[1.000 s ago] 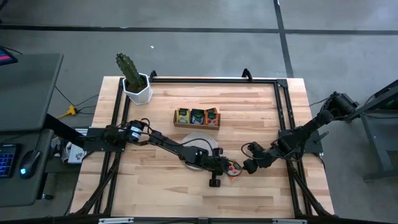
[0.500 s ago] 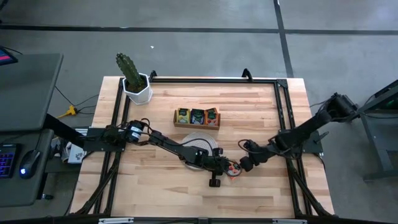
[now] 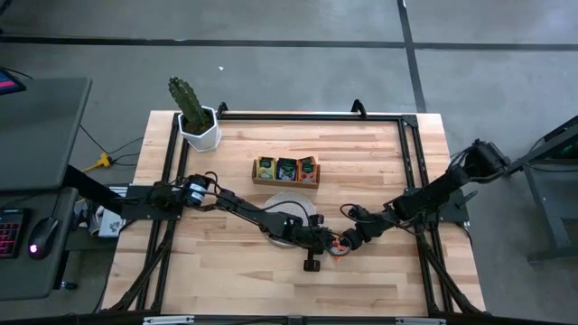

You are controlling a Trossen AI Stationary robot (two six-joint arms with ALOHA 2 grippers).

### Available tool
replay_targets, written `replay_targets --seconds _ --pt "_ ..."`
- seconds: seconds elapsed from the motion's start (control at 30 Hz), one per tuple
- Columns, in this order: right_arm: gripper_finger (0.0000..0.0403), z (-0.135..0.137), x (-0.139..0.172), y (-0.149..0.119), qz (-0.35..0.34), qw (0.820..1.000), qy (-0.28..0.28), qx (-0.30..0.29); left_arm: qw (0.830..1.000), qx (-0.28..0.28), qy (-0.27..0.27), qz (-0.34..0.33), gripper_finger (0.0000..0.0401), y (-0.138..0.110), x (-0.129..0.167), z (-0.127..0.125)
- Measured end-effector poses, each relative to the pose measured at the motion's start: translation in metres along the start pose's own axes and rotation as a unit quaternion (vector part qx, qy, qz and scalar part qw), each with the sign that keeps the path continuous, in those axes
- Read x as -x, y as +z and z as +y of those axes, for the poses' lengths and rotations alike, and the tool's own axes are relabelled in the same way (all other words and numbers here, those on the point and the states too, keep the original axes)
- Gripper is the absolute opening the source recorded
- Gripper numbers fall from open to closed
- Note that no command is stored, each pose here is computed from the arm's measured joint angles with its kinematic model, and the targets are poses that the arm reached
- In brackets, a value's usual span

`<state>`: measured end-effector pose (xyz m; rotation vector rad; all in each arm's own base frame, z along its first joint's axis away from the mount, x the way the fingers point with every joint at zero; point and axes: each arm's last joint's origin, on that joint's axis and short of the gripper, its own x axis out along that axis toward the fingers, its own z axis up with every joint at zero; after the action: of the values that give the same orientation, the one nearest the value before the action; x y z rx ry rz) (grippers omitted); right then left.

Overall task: Pick & Place Tea
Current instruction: Put the orange tea bag into the right section of the wooden organizer

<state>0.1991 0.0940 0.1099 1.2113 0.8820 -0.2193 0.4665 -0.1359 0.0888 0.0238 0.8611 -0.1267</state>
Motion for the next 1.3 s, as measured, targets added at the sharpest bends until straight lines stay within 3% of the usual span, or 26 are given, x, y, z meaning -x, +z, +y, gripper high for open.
replay_targets --seconds 0.13,0.37,0.63,0.9,1.17,1.3 --pt "0.0139 -0.001 0.000 0.000 0.001 1.000 -0.003 -0.001 1.000 0.000 0.000 0.000 0.0000 0.000 0.000 0.000" --pt "0.0010 -0.001 0.000 0.000 0.000 1.000 -0.006 0.008 1.000 -0.009 0.000 -0.001 0.0000 0.000 0.000 0.000" --pt "0.0003 -0.003 0.000 0.000 0.002 1.000 -0.013 0.012 0.999 -0.032 -0.005 -0.022 0.0005 0.006 0.004 0.000" --pt "0.0001 -0.004 0.000 -0.001 0.004 0.999 -0.023 0.023 0.997 -0.058 -0.045 -0.036 0.0053 0.025 0.032 0.009" --pt "0.0001 -0.007 0.000 -0.001 0.005 0.999 -0.038 0.027 0.993 -0.115 -0.008 -0.019 0.0058 0.052 0.104 0.022" --pt "0.0000 -0.008 0.000 -0.001 0.000 0.999 -0.042 0.032 0.989 -0.133 0.055 -0.021 0.0058 0.058 0.138 0.026"
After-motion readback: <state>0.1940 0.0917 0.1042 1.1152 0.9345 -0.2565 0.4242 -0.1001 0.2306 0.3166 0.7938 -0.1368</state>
